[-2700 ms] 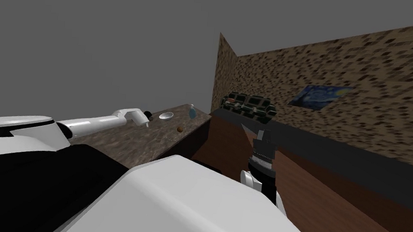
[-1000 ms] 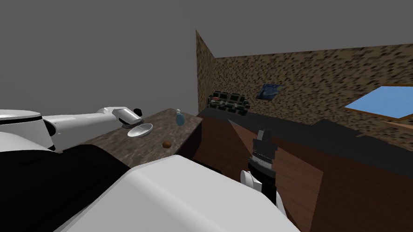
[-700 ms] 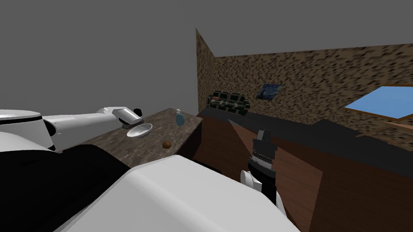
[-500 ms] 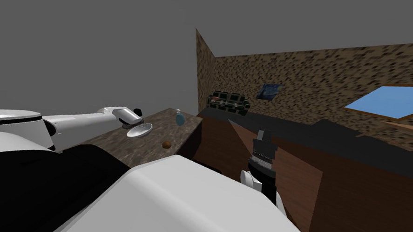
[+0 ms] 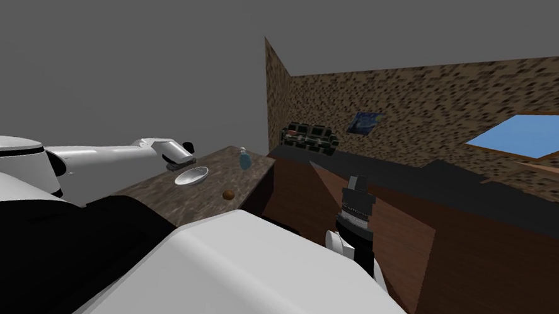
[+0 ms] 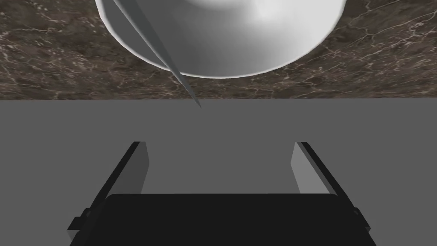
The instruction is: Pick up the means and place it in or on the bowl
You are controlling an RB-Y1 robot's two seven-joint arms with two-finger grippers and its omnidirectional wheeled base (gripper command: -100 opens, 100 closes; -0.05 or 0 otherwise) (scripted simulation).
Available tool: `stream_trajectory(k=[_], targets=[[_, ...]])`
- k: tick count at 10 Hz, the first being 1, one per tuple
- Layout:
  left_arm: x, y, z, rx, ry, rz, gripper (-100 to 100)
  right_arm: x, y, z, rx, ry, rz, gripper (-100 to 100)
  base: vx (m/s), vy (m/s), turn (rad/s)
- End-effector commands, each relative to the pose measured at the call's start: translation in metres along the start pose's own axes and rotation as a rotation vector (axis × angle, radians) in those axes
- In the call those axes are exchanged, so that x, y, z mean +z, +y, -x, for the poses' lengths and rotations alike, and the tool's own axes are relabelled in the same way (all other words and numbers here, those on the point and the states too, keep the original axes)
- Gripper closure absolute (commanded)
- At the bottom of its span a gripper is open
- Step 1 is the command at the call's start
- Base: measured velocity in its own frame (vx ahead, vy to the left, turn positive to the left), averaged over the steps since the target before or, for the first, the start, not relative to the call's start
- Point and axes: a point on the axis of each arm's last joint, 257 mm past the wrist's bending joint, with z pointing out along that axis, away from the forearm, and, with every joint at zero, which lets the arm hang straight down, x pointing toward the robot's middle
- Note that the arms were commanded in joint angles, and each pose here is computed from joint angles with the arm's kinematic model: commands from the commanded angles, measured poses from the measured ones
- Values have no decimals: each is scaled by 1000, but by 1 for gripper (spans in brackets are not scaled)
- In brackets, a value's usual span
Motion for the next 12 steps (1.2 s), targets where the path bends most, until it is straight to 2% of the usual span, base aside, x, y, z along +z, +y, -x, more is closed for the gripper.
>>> stream_trajectory(k=[1,5,6,7,12], targets=[[-10,-9,3,-4,-1,0,-100,0,0,0,0,0,0,0,-64,41,-5],[-36,-24,9,-4,-3,3,-100,0,0,0,0,0,0,0,-43,38,-10],[-31,-23,8,-4,-3,1,-100,0,0,0,0,0,0,0,-21,16,-7],[-32,-23,8,-5,-3,3,0,0,0,0,0,0,0,0,0,0,0],[-32,-23,8,-5,-3,3,0,0,0,0,0,0,0,0,0,0,0]])
